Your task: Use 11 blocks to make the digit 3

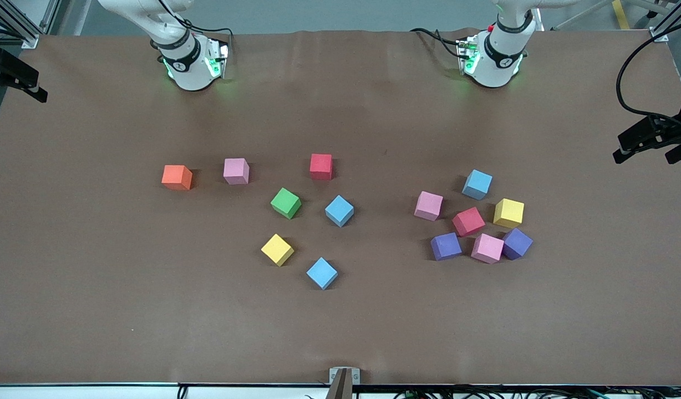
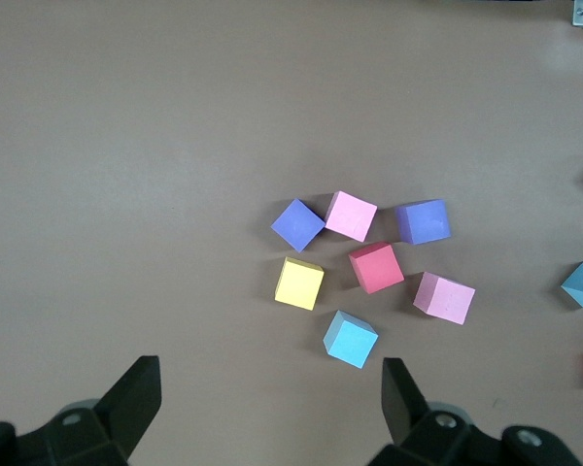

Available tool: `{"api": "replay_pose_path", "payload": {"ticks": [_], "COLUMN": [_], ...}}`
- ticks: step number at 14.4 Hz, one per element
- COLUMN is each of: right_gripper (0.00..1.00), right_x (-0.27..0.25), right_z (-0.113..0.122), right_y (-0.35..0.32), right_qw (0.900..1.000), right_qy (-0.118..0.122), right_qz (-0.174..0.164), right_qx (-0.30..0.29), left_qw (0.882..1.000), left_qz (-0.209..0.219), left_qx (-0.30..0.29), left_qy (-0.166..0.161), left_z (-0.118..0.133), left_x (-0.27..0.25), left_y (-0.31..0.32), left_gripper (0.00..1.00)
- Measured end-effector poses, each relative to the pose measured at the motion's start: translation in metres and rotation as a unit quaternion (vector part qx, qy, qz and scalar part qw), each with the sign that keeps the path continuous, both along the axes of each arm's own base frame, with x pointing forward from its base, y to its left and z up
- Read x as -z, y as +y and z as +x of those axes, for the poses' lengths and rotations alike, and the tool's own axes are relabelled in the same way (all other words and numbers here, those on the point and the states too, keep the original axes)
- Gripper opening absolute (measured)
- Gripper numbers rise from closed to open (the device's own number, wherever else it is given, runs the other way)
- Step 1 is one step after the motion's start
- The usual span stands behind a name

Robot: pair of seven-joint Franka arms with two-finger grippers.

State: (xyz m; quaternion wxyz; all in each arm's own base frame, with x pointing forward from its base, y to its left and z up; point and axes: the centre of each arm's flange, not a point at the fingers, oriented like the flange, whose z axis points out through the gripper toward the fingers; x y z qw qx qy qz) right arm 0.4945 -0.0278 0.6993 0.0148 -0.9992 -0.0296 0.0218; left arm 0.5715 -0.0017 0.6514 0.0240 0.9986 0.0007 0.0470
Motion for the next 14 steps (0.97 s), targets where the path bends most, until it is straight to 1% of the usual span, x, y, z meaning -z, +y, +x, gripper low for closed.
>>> {"api": "replay_pose_path", "payload": {"ticks": [10,14], "right_gripper": [1.00,1.00], "right_x": [0.000,0.000], "right_z": [0.000,0.000], "right_y": [0.000,0.000], "right_qw": [1.000,1.000], "right_qy": [0.000,0.000], "right_qz": [0.000,0.000], "right_qx": [0.000,0.000], "left_qw": [1.000,1.000], "left_qz": [0.000,-0.001], "left_qx": [0.003,0.020], "left_qy": [-0.003,-0.007], "left_z": [0.000,0.000], "left_x": [-0.001,-0.005], "left_y": [-0.004,-0.024], "left_gripper": [1.00,1.00]}}
